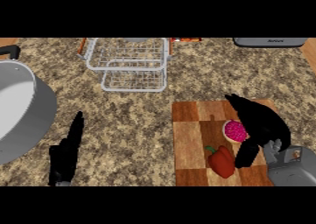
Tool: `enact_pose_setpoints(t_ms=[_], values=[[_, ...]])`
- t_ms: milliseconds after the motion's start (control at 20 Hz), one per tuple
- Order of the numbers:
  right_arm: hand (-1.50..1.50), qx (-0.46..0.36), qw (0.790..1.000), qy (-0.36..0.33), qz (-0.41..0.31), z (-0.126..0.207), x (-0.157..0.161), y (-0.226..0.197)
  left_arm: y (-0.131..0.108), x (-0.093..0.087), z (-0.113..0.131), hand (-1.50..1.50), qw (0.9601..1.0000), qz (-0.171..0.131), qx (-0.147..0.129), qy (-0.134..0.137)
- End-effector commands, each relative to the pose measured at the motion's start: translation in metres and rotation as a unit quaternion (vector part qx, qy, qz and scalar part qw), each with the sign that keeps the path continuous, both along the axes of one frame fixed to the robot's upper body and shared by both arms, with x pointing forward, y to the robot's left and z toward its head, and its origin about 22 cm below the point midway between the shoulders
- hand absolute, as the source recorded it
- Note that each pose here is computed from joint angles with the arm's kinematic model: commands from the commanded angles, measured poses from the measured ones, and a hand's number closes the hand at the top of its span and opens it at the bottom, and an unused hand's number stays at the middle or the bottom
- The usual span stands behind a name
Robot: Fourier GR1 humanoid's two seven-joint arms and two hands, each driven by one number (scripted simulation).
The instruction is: Pick the cupcake from the cutting board and place it in the tiered basket
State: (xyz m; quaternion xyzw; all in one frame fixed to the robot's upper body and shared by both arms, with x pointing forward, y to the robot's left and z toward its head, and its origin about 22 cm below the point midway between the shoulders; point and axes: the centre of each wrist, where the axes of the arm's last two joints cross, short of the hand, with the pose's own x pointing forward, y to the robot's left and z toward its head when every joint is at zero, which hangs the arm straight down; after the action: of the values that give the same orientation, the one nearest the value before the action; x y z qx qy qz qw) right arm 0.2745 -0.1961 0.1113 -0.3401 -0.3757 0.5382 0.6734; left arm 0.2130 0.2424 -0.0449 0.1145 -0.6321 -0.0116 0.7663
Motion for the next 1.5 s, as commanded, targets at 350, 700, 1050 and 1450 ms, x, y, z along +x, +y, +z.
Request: enact_pose_setpoints(t_ms=[350, 700, 1050, 1450], values=[[-1.50, -0.017, 0.998, 0.058, -0.026, -0.029, 0.007, -0.010, 0.003, -0.012, 0.015, 0.00, 0.9993, 0.011, 0.007, 0.035], [-1.50, -0.009, 0.997, 0.069, -0.020, -0.038, 0.002, -0.021, 0.002, -0.002, -0.005, 0.00, 0.9993, 0.008, -0.011, 0.034], [1.50, -0.011, 0.999, 0.053, 0.001, -0.065, -0.002, -0.019, 0.008, -0.005, -0.010, 0.00, 0.9992, 0.004, 0.001, 0.040], [1.50, -0.044, 0.997, -0.016, 0.068, -0.078, 0.016, -0.012, 0.010, 0.011, -0.020, 0.00, 0.9991, 0.006, -0.002, 0.041]])
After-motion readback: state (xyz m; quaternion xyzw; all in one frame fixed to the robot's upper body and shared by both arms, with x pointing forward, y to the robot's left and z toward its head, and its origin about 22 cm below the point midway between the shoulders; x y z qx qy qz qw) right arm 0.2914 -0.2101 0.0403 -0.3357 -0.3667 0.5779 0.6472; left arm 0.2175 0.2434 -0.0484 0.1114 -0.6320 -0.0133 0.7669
